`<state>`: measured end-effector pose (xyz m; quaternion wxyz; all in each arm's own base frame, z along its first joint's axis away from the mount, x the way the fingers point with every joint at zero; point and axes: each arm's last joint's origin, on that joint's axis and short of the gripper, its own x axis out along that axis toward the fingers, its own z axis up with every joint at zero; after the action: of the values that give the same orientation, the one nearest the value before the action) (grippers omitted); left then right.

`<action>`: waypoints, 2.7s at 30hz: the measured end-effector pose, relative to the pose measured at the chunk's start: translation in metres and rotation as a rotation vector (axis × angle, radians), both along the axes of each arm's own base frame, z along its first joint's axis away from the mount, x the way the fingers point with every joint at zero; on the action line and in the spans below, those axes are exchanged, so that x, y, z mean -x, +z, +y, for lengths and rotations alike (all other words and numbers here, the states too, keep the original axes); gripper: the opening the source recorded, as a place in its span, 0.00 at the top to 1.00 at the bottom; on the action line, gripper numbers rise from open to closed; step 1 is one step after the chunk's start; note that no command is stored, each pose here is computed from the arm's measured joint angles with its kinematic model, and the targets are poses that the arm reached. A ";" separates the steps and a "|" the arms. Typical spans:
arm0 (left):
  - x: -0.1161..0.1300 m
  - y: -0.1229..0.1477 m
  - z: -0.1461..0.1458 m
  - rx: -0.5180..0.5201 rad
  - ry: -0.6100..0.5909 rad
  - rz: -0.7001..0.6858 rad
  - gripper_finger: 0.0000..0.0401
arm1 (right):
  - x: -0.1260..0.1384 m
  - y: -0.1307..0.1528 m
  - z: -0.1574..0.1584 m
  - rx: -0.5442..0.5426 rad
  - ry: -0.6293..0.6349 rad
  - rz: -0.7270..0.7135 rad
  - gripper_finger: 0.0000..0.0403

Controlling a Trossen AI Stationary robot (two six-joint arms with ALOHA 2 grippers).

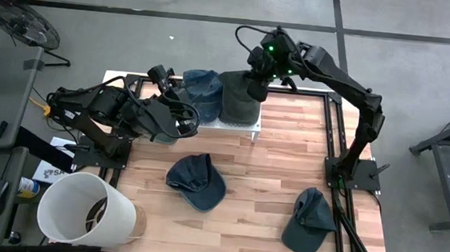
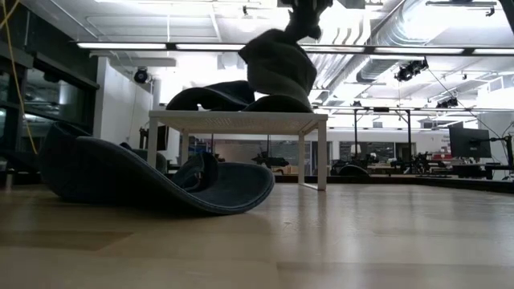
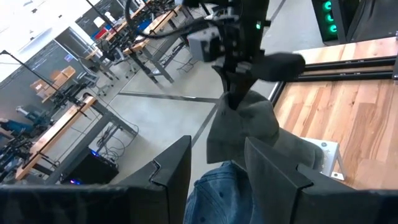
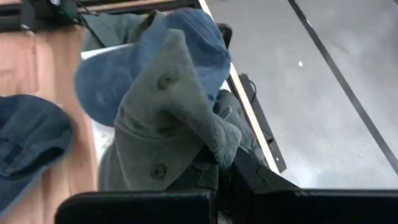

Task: Pick & Place hat
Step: Stack the bottom gray cap on top of the other gray cap on the shelf

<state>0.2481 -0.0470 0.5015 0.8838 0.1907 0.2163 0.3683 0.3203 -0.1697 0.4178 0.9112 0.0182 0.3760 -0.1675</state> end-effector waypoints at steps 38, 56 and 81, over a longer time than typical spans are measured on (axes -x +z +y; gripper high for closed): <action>0.000 0.001 0.000 0.003 0.001 -0.009 0.63 | -0.025 -0.045 -0.024 -0.100 -0.323 -0.057 1.00; -0.001 0.001 0.000 0.004 0.001 -0.015 0.63 | -0.044 -0.085 -0.040 -0.158 -0.341 0.032 1.00; -0.001 0.001 0.000 0.005 0.000 -0.015 0.63 | -0.017 -0.031 -0.023 -0.107 -0.278 -0.107 0.56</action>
<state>0.2488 -0.0471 0.5026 0.8860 0.1856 0.2106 0.3692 0.3369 -0.1925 0.3869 0.8956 0.1276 0.3294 -0.2703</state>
